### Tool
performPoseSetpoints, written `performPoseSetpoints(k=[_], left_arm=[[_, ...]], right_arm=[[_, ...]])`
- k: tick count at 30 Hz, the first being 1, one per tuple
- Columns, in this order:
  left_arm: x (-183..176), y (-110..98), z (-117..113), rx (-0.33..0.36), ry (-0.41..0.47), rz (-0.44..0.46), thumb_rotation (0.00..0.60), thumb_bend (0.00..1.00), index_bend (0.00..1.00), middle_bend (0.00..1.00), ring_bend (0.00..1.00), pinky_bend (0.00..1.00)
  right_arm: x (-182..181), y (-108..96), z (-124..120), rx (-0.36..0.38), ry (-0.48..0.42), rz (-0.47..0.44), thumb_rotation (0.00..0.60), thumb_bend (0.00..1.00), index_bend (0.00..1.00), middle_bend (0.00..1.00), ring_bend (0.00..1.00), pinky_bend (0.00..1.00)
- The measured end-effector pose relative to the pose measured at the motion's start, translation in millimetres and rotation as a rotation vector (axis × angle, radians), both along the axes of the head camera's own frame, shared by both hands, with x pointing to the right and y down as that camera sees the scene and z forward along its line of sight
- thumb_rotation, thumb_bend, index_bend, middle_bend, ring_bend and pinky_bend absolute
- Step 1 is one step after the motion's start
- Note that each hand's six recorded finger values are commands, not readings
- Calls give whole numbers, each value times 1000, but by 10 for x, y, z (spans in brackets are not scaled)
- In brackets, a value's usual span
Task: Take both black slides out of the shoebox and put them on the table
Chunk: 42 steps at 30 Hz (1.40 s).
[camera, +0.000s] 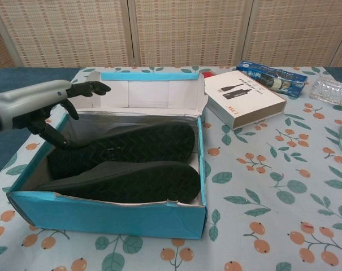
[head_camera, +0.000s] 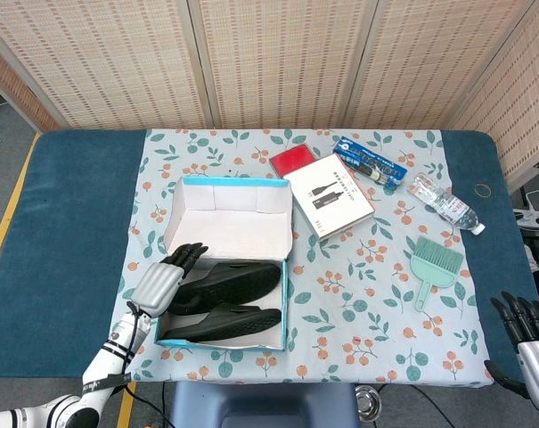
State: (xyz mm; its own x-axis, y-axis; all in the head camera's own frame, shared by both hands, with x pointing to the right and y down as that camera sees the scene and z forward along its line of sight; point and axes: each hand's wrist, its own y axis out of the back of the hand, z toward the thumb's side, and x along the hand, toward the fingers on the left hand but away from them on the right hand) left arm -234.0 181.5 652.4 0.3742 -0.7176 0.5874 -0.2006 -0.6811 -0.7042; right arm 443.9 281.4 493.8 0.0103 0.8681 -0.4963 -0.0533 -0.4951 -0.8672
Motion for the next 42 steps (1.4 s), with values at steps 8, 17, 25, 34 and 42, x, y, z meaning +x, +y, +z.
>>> performPoseSetpoints(k=[8,17,25,34,42], left_arm=[[5,90,99,-1,-32,33,600,305,97,151,132,342],[-9,192,254,-42,-61,60,600,305,111,177,160,364],[-50,206,374,-66,-125,76,600,304,179,272,230,426],[-61,193,451,-78,-198,88,600,483,618,636,434,536],[54,167,330,46,-177,49,600,710,763,784,546,607]], right_arm=[[-12,24,-11,-21,-19,0,571,135,0,0,0,0],[12,24,-26,-20,-16,8,570,135,0,0,0,0],[16,28,-19,-26,-15,10,570,135,0,0,0,0],[19,27,-14,-33,-17,15,565,135,0,0,0,0],[19,34,-25,-40,-22,15,563,134,0,0,0,0]])
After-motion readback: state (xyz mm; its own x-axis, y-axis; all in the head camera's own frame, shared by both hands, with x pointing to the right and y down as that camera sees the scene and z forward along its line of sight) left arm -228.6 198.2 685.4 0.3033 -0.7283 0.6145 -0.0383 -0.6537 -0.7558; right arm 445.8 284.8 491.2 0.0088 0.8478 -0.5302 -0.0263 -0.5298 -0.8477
